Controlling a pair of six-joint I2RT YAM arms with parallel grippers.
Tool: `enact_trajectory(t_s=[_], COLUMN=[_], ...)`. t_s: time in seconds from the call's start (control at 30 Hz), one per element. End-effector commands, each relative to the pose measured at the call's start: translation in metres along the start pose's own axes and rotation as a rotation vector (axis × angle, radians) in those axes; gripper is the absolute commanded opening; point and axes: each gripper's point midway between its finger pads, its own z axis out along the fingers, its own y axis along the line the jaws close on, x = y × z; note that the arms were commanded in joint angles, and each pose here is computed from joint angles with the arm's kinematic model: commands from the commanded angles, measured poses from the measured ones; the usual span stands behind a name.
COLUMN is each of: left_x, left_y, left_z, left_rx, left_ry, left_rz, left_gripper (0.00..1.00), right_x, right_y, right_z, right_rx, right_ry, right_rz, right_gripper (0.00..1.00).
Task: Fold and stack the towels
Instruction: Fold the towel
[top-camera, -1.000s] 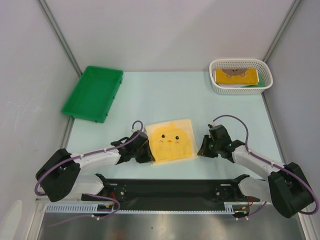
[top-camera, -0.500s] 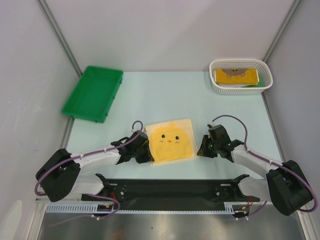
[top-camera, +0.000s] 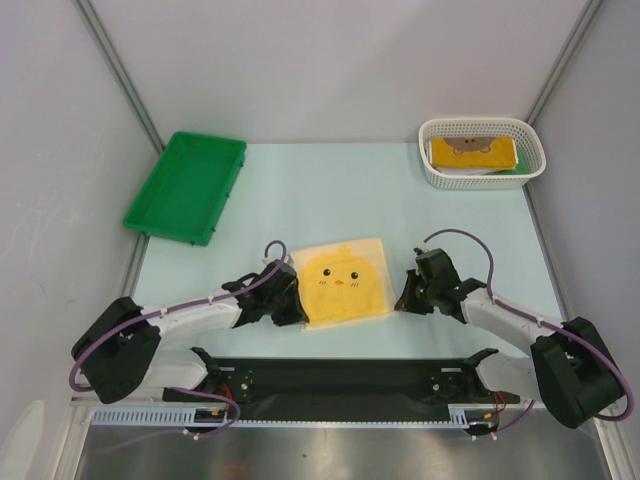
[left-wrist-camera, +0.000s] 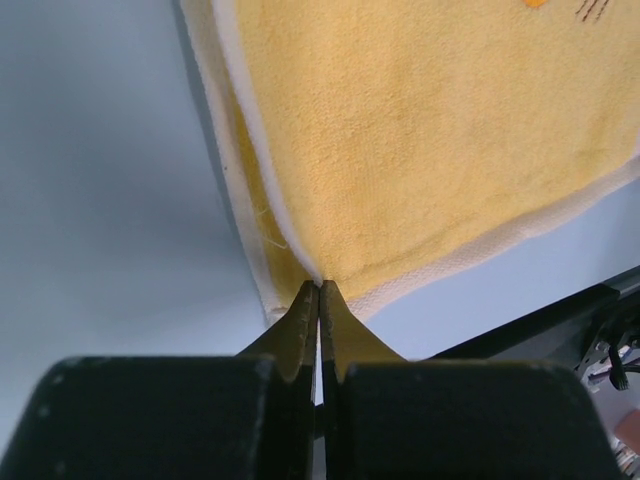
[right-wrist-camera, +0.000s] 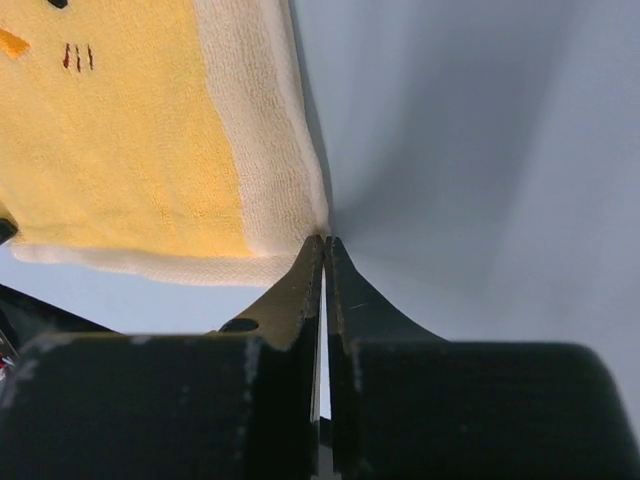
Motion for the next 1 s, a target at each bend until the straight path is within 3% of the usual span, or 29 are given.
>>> enact_trajectory(t_s=[0.0,0.37,0.57,0.97], left_x=[-0.017,-0.019,0.005,0.01], left_y=[-0.029,-0.026,0.011,0.02], left_z=[-0.01,-0.033,-0.021,-0.012], left_rx=[0.064,0.017,-0.034,-0.047], left_ry=[-0.037,-0.037,-0.013,-0.003], left_rz=[0.017,0.045,0.022,0.035], left_gripper=[0.0,0.0,0.0,0.0], right_x=[-0.015,-0.033,-0.004,0.006], right_y=[0.008,0.035,0.029,0.024], right_z=[-0.005,-0.033,-0.018,-0.003], right_rx=[0.003,-0.067,-0.093,-0.052], right_ry=[-0.032,-0.072,-0.04,-0.021], right_rz=[-0.023,-0.039,-0.027,-0.064], right_gripper=[0.0,0.0,0.0,0.0])
